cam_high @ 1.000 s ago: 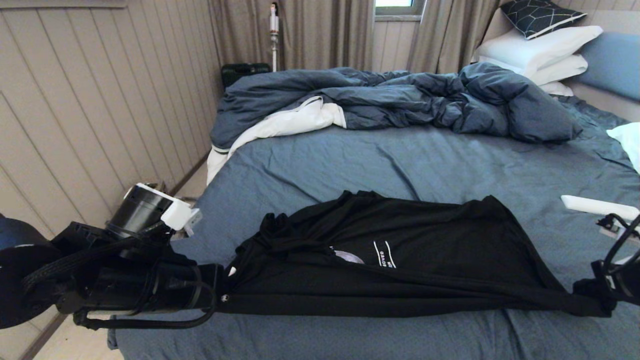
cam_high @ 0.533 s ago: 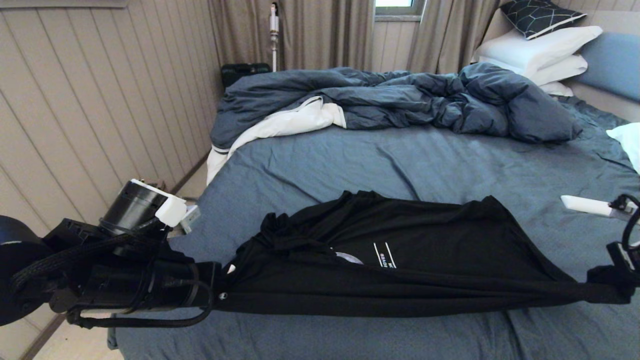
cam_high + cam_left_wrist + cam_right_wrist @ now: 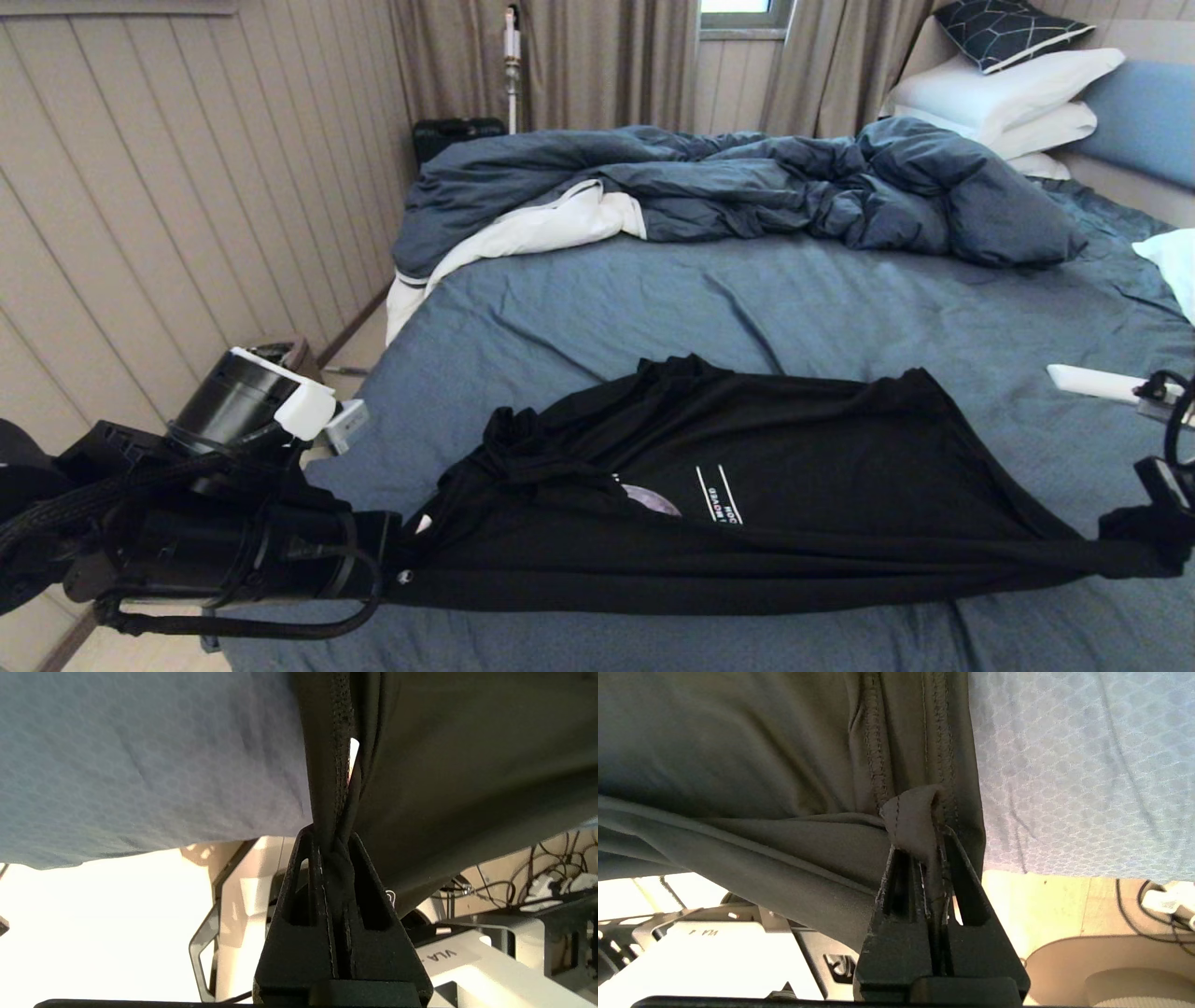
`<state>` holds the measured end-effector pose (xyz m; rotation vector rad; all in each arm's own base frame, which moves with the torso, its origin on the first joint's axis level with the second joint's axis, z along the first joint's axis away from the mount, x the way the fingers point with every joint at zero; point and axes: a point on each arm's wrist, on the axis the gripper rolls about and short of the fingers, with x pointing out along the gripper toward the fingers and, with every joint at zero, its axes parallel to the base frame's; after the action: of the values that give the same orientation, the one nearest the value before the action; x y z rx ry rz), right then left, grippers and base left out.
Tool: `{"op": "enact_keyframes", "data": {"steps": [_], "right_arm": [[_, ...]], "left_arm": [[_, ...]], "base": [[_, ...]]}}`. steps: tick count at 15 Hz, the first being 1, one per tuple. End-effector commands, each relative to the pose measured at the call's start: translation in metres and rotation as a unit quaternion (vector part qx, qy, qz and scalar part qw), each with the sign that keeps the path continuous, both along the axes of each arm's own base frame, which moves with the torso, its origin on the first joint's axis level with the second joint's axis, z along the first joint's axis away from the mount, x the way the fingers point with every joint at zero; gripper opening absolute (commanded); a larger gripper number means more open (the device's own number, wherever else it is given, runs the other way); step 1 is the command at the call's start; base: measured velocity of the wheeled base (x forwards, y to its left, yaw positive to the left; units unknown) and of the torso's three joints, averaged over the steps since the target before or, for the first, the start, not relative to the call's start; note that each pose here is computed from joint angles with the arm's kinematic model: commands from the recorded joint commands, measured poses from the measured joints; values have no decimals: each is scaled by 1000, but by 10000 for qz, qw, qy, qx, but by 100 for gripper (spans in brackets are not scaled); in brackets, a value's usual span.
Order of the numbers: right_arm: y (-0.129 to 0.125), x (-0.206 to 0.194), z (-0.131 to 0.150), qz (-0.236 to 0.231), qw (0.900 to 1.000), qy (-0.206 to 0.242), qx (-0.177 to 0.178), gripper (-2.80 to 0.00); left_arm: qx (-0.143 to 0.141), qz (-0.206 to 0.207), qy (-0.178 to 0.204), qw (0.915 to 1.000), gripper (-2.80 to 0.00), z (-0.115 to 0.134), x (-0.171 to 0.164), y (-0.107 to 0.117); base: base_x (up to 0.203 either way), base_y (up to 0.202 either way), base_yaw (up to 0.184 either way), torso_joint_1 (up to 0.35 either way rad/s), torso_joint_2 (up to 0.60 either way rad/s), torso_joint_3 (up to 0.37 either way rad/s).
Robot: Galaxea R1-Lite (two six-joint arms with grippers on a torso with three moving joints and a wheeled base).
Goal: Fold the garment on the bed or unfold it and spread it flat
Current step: Fold the black T-shirt
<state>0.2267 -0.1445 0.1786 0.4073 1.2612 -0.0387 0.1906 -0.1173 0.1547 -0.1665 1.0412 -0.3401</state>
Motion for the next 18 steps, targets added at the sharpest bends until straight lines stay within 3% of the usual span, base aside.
{"op": "enact_keyframes", "data": {"steps": [1, 6, 7, 8, 13, 18], "right_arm": [[-3, 3, -8, 3, 9999, 131, 100, -280], [-13, 19, -28, -21, 9996, 212, 162, -280], [-15, 21, -30, -44, 9999, 112, 99, 0], [-14, 22, -32, -42, 10000, 50, 54, 0], [-9, 17, -25, -15, 9999, -96, -35, 0], [-4, 6, 2, -54, 9984, -493, -277, 0]], "left_arm": [[-4, -20, 93, 10000, -280, -4, 1, -1], [-131, 54, 31, 9999, -280, -16, 18, -7], [-148, 100, -4, 9998, -280, -17, 21, -7], [-151, 112, -26, 9998, 0, -17, 22, -7], [-248, 144, -217, 9994, 0, -7, 11, 1], [-318, 295, -393, 9983, 0, 0, 3, 15]], "base": [[0, 0, 0, 0, 0, 0], [0, 0, 0, 0, 0, 0], [0, 0, 0, 0, 0, 0], [0, 0, 0, 0, 0, 0], [0, 0, 0, 0, 0, 0], [0, 0, 0, 0, 0, 0]]}}
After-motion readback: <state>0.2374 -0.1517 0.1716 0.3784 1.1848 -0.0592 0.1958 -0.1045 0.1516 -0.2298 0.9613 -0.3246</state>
